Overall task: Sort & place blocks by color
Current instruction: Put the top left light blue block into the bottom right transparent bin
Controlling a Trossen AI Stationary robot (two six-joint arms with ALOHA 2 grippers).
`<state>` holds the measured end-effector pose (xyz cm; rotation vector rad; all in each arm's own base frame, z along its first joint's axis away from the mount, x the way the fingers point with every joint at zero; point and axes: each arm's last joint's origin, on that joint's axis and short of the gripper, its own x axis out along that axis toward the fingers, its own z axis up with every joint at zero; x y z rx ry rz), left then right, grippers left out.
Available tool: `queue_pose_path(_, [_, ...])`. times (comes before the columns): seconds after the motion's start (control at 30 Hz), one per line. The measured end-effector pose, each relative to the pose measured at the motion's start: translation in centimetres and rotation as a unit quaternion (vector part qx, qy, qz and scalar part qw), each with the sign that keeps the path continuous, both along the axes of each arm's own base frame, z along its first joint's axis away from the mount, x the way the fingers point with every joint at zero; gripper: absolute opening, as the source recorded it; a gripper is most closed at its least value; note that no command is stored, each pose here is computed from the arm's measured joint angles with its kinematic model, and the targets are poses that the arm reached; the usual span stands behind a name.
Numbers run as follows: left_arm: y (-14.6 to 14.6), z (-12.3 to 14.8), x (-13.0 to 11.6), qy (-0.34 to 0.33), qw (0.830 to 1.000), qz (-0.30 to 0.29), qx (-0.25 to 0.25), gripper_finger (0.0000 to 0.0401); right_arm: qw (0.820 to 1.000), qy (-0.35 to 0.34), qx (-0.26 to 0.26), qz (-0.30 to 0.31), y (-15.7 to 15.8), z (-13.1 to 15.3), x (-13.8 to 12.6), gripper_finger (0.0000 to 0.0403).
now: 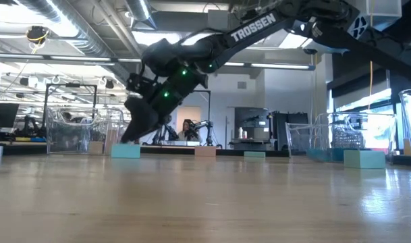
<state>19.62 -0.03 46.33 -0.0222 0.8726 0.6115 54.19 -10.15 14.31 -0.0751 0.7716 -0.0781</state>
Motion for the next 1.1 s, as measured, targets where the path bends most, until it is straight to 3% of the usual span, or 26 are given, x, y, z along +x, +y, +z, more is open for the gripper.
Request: queue_pose_path(1.1, [0.0, 0.0, 0.0, 0.0, 1.0, 0.0, 0.0, 0.0072, 0.999, -0.006, -0.01, 0.033, -0.8, -3.4, 0.6, 0.0197])
